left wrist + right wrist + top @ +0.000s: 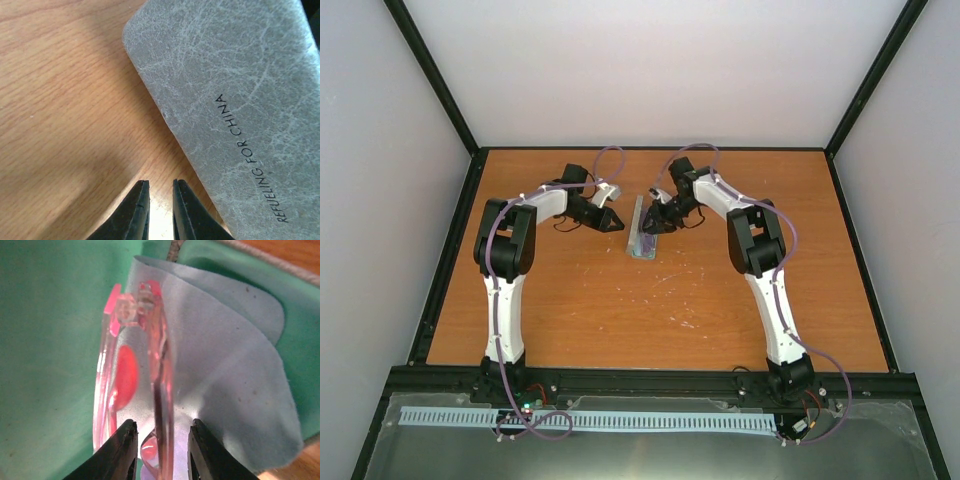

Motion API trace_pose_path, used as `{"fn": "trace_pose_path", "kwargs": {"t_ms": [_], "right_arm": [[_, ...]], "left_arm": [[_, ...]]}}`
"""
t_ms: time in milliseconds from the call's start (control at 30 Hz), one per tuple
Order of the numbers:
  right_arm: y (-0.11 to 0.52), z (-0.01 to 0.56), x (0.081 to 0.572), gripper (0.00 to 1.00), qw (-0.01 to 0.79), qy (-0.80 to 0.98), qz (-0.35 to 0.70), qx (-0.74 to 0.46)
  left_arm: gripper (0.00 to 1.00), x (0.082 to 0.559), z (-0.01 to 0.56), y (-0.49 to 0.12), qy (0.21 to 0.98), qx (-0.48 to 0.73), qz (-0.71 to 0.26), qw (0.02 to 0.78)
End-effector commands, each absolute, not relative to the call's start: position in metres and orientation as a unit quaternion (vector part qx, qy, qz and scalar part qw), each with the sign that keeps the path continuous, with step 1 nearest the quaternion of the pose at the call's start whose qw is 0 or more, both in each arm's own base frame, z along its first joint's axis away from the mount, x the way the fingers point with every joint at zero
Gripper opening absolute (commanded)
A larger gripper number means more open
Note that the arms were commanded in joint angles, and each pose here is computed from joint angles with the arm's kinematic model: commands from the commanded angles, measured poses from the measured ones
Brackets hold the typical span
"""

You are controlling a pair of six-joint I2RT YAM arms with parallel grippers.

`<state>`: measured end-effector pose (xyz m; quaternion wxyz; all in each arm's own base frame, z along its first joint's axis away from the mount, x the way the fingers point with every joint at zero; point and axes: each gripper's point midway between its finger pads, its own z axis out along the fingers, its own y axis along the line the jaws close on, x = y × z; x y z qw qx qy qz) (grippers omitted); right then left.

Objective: Organize the sunglasses
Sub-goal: Place the sunglasses in the sunglasses case.

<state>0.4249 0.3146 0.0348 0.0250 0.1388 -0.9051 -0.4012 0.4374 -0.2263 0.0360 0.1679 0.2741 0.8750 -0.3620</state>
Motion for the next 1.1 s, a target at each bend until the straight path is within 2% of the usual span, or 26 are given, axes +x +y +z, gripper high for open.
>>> {"fn": "trace_pose_path", "kwargs": {"t_ms": [0, 200, 367, 500, 600, 900, 1067], "right_arm": [[0.309, 0.056, 0.426, 0.3, 0.007, -0.91, -0.392, 0.136], [0.303, 0.06, 0.424, 0.32, 0.003, -0.913, -0.386, 0.13], [0.3, 0.058, 0.42, 0.16, 0.006, -0.915, -0.382, 0.127], [0.298, 0.054, 0.415, 0.18, 0.013, -0.916, -0.381, 0.124], [0.298, 0.051, 0.411, 0.12, 0.015, -0.915, -0.384, 0.12], [0.3, 0.047, 0.408, 0.17, 0.017, -0.913, -0.391, 0.115], [0.282, 0.079, 0.413, 0.18, -0.025, -0.918, -0.379, 0.112]], "left_arm": [[0.16, 0.44, 0.049, -0.232, 0.867, 0.283, -0.368, 0.184], [0.16, 0.44, 0.049, -0.232, 0.865, 0.283, -0.37, 0.185], [0.16, 0.44, 0.049, -0.232, 0.865, 0.284, -0.37, 0.185], [0.16, 0.439, 0.048, -0.232, 0.865, 0.284, -0.369, 0.185], [0.16, 0.439, 0.048, -0.233, 0.865, 0.284, -0.37, 0.184], [0.16, 0.439, 0.05, -0.236, 0.865, 0.283, -0.372, 0.185], [0.15, 0.445, 0.065, -0.233, 0.865, 0.289, -0.355, 0.206]]}}
